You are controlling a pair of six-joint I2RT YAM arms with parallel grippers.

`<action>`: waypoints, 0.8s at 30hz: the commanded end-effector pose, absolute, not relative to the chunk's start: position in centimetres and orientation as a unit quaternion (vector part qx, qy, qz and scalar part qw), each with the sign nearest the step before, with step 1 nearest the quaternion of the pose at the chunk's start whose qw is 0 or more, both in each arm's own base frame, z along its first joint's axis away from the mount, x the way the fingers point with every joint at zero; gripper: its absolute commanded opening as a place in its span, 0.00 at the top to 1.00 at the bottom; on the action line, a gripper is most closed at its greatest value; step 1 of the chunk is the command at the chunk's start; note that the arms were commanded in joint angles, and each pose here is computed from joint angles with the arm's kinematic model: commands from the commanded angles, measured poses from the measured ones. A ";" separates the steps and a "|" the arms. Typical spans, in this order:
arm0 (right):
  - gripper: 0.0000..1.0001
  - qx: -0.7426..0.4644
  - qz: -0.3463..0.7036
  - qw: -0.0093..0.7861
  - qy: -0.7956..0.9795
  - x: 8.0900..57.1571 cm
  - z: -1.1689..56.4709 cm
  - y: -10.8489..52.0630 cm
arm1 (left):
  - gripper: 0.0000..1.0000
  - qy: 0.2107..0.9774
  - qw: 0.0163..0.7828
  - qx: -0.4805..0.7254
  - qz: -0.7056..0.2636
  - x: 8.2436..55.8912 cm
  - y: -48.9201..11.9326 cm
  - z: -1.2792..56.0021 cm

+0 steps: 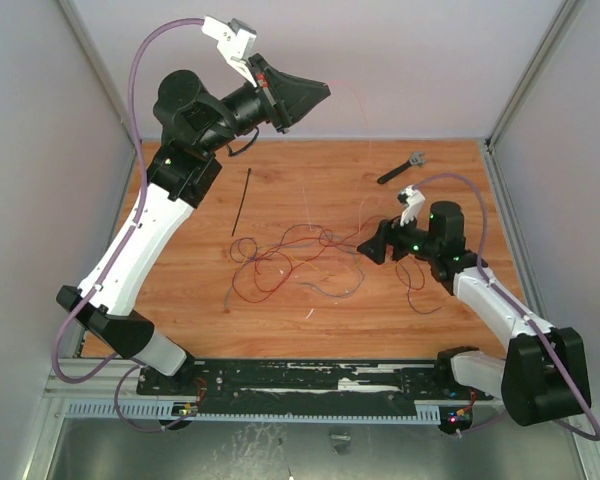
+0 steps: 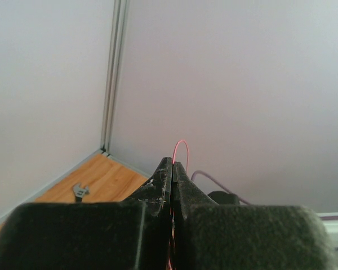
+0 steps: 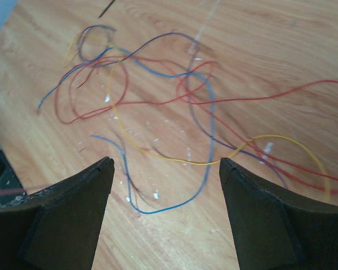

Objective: Zip-tie the wires
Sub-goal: Place the cable at the center of the board.

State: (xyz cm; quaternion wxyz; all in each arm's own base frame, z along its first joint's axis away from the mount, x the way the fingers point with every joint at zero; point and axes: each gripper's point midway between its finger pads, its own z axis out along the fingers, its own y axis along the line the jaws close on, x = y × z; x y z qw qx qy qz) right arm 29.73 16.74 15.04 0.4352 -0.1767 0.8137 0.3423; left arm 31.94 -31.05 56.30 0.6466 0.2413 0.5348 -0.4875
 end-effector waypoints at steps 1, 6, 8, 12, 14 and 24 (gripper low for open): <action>0.22 -0.240 0.395 0.478 0.747 28.8 17.5 19.8 | 1.00 0.506 0.670 0.245 -0.484 30.2 -29.9 58.9; 0.23 -0.264 0.410 0.452 0.746 27.8 16.4 21.1 | 1.00 0.507 0.670 0.247 -0.483 30.2 -29.9 58.8; 0.23 -0.253 0.378 0.460 0.762 28.2 15.9 20.2 | 1.00 0.507 0.671 0.247 -0.482 30.2 -29.9 58.8; 0.22 -0.210 0.279 0.496 0.795 29.8 16.2 17.0 | 1.00 0.510 0.672 0.248 -0.477 30.3 -29.9 58.6; 0.22 -0.206 0.271 0.498 0.798 29.7 16.9 16.6 | 1.00 0.511 0.673 0.247 -0.475 30.4 -29.8 58.6; 0.21 -0.204 0.338 0.427 0.814 25.4 14.9 18.2 | 1.00 0.512 0.677 0.243 -0.470 30.4 -29.6 58.5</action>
